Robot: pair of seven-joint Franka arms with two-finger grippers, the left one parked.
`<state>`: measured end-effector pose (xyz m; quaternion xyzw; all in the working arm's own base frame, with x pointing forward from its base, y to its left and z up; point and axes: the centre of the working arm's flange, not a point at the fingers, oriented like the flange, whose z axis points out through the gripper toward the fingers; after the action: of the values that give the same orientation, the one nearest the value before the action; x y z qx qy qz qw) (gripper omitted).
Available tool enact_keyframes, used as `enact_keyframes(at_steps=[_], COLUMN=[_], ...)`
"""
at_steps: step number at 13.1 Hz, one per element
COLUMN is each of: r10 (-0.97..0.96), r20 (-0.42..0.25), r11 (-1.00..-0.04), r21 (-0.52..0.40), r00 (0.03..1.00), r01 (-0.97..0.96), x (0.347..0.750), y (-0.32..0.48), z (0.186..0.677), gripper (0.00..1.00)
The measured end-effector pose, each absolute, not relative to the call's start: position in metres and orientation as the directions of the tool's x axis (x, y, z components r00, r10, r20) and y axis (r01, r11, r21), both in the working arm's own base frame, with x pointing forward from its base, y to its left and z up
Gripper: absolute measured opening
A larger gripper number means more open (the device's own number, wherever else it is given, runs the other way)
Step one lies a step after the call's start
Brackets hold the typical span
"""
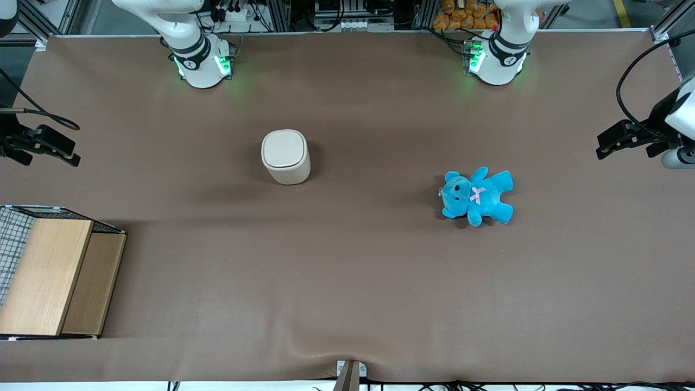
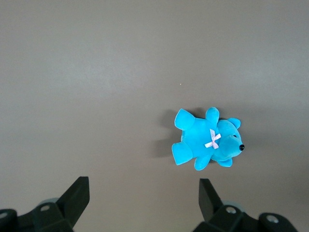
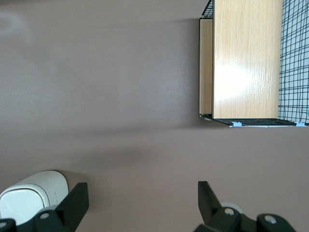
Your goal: Open trash can with right arm
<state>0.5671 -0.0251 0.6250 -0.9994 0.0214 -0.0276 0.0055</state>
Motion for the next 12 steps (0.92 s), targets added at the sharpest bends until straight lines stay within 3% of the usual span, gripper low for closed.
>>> enact_keyframes(at_steps=[7,12], r10=[-0.040,-0.024], r20=[0.051,-0.035], r11=[-0.999,-1.000], r21=[-0.012,-0.015], r00=[0.998,0.999], r01=[-0.040,-0.024], x=[0.567,0.558], y=[-0.024,-0.015], z=[0.625,0.617], gripper=[1.00,1.00])
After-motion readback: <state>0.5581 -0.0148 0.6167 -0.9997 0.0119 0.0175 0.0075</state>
